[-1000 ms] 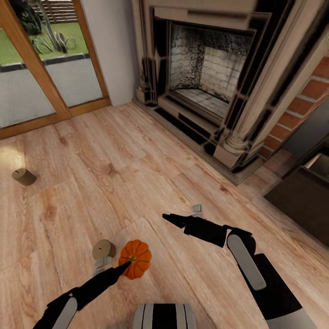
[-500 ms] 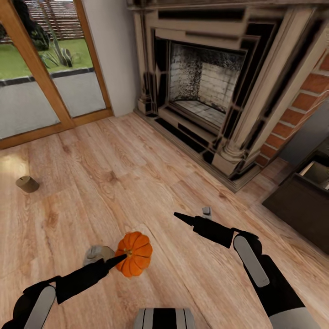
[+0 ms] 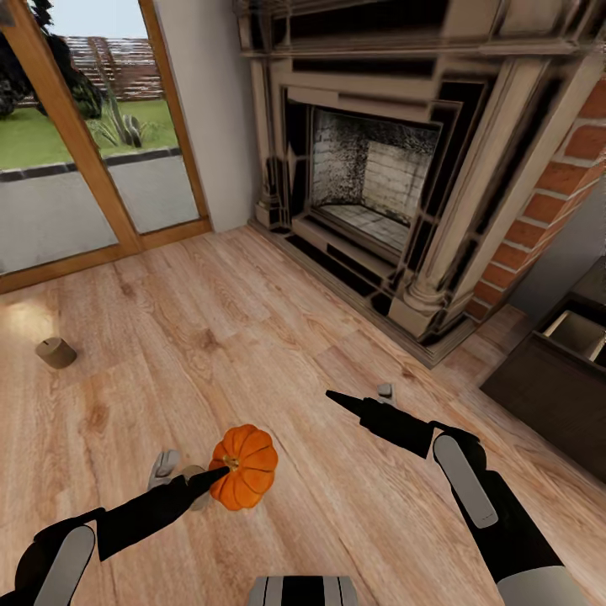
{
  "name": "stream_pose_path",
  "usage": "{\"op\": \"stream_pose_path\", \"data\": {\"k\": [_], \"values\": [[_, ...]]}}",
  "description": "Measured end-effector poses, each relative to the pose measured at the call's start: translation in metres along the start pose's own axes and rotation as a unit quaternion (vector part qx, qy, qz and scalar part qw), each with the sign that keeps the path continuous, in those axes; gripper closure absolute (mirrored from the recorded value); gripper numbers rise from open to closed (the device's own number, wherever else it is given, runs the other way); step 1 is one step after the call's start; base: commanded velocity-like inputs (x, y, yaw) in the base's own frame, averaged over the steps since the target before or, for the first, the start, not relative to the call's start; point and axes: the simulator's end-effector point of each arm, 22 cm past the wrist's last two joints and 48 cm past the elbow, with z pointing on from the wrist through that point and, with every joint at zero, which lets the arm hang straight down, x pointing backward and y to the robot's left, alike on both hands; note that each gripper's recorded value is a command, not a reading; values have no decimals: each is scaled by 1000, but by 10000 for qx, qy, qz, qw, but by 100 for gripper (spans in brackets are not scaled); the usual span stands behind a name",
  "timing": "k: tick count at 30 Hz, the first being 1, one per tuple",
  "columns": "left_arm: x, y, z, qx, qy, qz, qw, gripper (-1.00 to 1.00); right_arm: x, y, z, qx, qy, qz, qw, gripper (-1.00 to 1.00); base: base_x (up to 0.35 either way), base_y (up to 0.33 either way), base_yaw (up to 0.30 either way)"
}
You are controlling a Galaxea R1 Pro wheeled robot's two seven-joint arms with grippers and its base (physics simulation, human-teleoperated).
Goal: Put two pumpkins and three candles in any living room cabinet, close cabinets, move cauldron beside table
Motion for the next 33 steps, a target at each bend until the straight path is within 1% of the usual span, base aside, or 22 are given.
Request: {"op": "stream_pose_path", "data": {"k": [4,13,17,28,31,33], "values": [[-3,-8,-2,76,-44,34,10000,100,-4,8,-1,-35,-25,-66,10000,-100,0,0,0],[-4,-12,-3,153,-70,-2,9999,100,-4,8,-2,-39,-35,-59,10000,-100,0,0,-3],[-4,-14,-3,173,-73,7,9998,100,-4,7,-2,-30,-34,-34,10000,-100,-61,0,-136],[-5,-19,-3,198,-81,72,9997,100,-7,12,-3,-57,-64,-56,9999,-100,-293,0,-209],[-5,-20,-3,202,-84,91,9997,100,-13,14,-6,-99,-164,3,9998,-100,-288,-72,-219],[-5,-21,-4,202,-91,102,9997,100,-17,10,-10,-75,-241,80,9996,-100,-213,-200,-220]]}}
